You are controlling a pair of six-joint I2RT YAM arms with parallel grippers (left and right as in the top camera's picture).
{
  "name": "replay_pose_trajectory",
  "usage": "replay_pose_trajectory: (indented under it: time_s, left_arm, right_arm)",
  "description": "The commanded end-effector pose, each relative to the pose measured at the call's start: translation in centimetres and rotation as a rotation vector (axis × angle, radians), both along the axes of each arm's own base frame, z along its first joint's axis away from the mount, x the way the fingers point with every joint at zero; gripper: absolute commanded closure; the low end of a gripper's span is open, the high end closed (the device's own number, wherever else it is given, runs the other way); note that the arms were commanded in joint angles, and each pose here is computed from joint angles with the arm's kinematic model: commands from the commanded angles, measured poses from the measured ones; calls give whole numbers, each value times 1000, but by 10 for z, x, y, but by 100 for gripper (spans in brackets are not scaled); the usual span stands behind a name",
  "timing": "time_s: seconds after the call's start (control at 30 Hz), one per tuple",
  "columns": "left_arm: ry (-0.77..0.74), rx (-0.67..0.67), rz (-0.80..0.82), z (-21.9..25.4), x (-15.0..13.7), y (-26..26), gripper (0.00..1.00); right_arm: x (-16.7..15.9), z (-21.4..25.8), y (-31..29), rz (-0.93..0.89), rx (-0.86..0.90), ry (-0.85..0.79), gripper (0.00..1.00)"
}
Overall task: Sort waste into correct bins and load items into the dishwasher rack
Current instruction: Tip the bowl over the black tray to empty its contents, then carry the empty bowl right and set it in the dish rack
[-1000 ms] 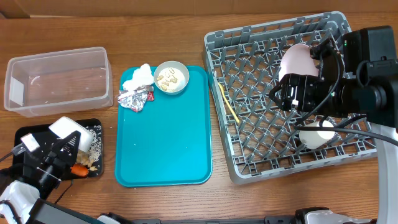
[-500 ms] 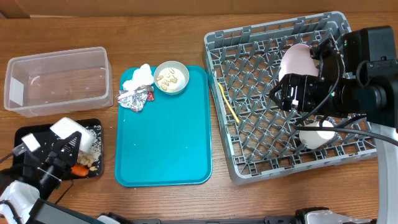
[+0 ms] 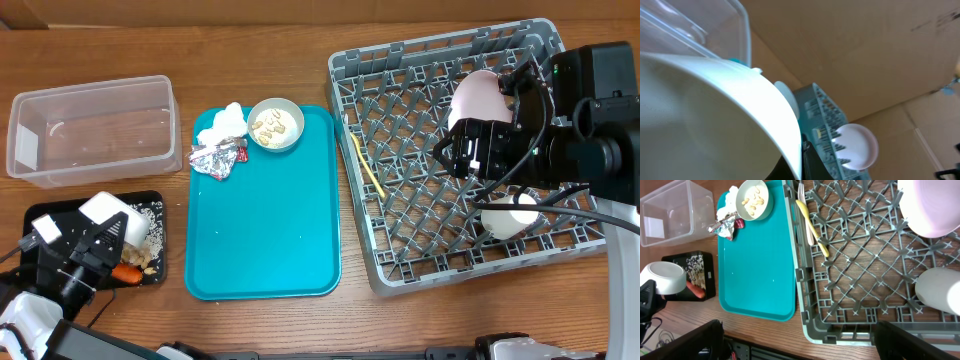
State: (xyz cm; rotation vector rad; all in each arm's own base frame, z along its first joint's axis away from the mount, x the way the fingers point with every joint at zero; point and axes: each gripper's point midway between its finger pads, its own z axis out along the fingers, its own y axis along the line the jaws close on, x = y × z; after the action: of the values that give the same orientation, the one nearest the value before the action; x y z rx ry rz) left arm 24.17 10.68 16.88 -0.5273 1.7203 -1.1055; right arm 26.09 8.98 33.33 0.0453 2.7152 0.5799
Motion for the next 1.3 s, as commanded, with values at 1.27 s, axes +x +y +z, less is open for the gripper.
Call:
replay_pose_trajectory:
  time_s: [1.27]
  left_arm:
    - [-417, -18, -809, 77, 152, -408, 96]
  right_arm:
    - [0, 0, 1, 6, 0, -2, 0]
